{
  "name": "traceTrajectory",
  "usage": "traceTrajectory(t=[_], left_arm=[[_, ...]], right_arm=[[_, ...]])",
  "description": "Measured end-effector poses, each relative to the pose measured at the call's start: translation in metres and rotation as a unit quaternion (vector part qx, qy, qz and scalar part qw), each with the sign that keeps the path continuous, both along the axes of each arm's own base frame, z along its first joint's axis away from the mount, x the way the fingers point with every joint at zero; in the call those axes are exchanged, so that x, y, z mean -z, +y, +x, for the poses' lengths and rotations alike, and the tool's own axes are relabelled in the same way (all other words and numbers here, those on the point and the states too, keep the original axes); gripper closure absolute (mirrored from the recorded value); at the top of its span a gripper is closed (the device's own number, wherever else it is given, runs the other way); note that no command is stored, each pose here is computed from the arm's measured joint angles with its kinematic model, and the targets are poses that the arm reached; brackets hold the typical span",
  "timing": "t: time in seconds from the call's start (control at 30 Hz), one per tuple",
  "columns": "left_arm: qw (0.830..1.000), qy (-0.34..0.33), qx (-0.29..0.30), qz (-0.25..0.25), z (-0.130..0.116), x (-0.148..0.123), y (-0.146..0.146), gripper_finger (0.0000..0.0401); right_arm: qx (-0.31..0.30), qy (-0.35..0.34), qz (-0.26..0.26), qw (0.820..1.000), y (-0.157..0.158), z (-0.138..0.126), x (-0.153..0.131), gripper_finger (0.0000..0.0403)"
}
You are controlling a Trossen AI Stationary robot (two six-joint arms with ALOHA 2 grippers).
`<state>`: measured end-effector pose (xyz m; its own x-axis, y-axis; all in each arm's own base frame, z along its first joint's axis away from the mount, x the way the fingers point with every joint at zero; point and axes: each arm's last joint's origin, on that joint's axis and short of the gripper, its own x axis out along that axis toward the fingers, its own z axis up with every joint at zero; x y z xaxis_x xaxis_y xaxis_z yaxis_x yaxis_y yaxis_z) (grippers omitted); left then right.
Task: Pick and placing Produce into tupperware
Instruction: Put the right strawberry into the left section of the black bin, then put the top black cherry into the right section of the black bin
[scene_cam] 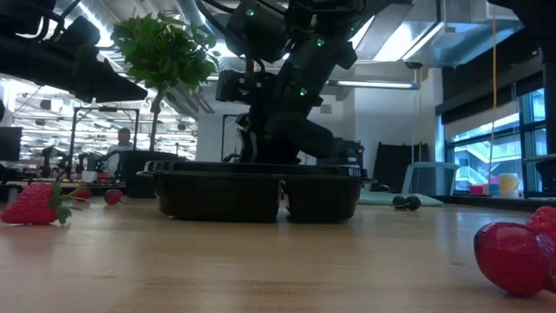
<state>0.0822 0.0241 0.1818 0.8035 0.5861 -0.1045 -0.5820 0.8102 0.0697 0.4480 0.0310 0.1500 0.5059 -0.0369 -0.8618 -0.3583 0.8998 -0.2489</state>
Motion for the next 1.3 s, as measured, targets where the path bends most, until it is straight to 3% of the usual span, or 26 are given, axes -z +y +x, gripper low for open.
traceTrajectory(t=[0.37,0.53,0.97,1.13,1.3], left_arm=[[1.000,0.000,0.000,0.000,0.000,0.000,0.000,0.0281],[1.000,0.000,0.000,0.000,0.000,0.000,0.000,0.0281],[1.000,0.004,0.000,-0.001,0.000,0.001,0.000,0.0281],[1.000,0.004,0.000,-0.001,0.000,0.001,0.000,0.0281],[1.000,0.004,0.000,-0.001,0.000,0.001,0.000,0.0281]], right_arm=[[0.023,0.007,0.003,1.000,-0.001,-0.001,-0.002,0.0227],[0.061,0.026,0.001,0.998,-0.008,-0.011,-0.035,0.0228],[0.194,0.061,0.057,0.977,-0.045,-0.093,-0.128,0.0230],[0.219,0.060,0.063,0.972,-0.054,-0.136,-0.124,0.0230],[0.214,0.050,0.057,0.974,-0.058,-0.173,-0.101,0.0231]])
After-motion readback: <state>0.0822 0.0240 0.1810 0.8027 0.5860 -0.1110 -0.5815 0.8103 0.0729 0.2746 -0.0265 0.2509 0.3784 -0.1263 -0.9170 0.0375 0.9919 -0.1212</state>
